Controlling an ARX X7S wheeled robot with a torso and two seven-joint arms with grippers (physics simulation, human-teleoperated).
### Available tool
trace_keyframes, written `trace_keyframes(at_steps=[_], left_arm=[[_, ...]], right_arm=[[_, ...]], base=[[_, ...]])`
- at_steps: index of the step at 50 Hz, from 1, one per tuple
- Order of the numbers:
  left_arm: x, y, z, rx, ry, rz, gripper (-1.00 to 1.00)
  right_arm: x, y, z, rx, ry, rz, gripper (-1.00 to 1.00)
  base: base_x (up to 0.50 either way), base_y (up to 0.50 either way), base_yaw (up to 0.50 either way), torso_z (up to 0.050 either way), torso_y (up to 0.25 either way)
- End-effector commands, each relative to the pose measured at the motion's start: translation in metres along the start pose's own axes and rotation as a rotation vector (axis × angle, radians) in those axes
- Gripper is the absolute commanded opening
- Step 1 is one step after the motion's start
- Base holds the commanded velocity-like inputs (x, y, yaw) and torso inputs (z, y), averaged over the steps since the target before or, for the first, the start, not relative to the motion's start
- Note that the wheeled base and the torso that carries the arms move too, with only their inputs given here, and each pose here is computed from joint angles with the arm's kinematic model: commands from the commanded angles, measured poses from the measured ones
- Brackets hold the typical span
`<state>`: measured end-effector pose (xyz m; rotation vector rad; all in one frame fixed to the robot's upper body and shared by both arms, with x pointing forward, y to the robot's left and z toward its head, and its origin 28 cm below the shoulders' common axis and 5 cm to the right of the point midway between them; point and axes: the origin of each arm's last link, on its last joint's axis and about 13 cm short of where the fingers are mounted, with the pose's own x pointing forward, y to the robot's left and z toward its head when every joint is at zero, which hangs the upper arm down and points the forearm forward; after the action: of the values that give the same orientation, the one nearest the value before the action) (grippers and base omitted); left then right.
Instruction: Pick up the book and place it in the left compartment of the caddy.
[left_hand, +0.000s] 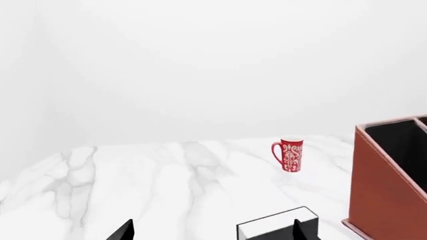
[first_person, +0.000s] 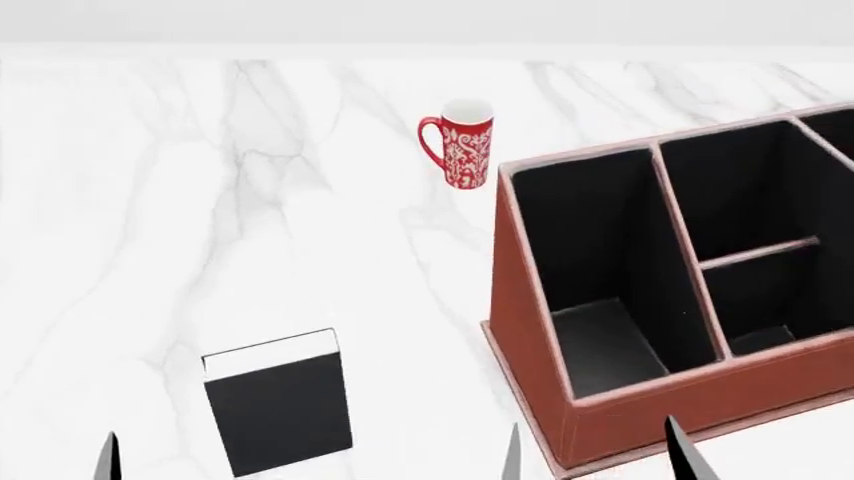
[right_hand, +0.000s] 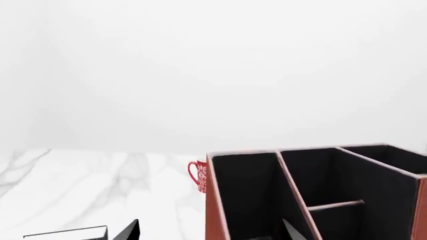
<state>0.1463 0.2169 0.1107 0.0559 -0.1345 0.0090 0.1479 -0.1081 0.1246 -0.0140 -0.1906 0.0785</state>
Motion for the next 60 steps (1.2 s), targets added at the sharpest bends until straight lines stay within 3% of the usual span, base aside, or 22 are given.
trace_keyframes(at_steps=[1,32,39,43,45,47,51,52,56,57,58,59,60], left_arm=[[0.0,0.0,0.0,0.007,-0.003,0.001,1.0],[-0.001,0.001,0.002,0.006,-0.013,0.006,1.0],[-0.002,0.003,0.003,0.003,-0.016,0.011,1.0],[-0.001,0.004,0.004,0.003,-0.018,0.014,1.0],[-0.001,0.004,0.004,0.004,-0.019,0.016,1.0],[-0.001,0.005,0.005,0.003,-0.02,0.019,1.0],[-0.001,0.007,0.007,0.003,-0.025,0.026,1.0],[-0.001,0.008,0.008,0.002,-0.026,0.032,1.0],[-0.001,0.008,0.009,0.011,-0.028,0.03,1.0],[-0.003,0.014,0.015,0.013,-0.051,0.043,1.0],[-0.003,0.014,0.016,0.014,-0.052,0.045,1.0],[-0.003,0.014,0.015,0.014,-0.052,0.046,1.0],[-0.003,0.014,0.016,0.013,-0.052,0.044,1.0]], right_arm=[[-0.001,0.0,0.003,0.009,-0.023,0.004,1.0],[0.001,0.0,0.001,0.016,0.0,0.006,1.0],[0.007,-0.004,0.0,0.067,0.104,-0.042,1.0],[0.008,-0.004,0.001,0.028,0.102,-0.053,1.0],[0.008,-0.004,0.002,0.076,0.1,-0.006,1.0],[0.008,-0.005,0.003,0.054,0.1,-0.027,1.0],[0.008,-0.007,0.009,0.089,0.125,-0.012,1.0],[0.012,-0.014,0.02,0.097,0.111,-0.037,1.0],[0.017,-0.014,0.037,0.012,0.064,0.009,1.0],[0.036,-0.022,0.045,0.036,0.112,0.129,1.0],[0.048,-0.029,0.063,-0.167,-0.067,-0.01,1.0],[0.056,-0.029,0.059,-0.286,-0.143,-0.133,1.0],[0.061,-0.045,0.053,-0.183,-0.033,-0.13,1.0]], base=[[0.0,0.0,0.0,0.0,0.0],[0.48,0.0,0.0,0.0,0.001],[0.0,0.0,0.0,0.0,0.002],[0.0,0.0,0.0,0.0,0.0],[0.0,0.0,0.0,0.0,0.0],[0.0,0.0,0.0,0.0,0.0],[0.0,0.0,0.0,0.0,0.0],[0.0,0.0,0.0,0.0,0.0],[0.0,0.0,0.0,0.0,0.0],[0.0,0.0,0.0,0.0,0.0],[0.0,0.0,0.0,0.0,0.0],[0.0,0.0,0.0,0.0,0.0],[0.0,0.0,0.0,0.0,0.0]])
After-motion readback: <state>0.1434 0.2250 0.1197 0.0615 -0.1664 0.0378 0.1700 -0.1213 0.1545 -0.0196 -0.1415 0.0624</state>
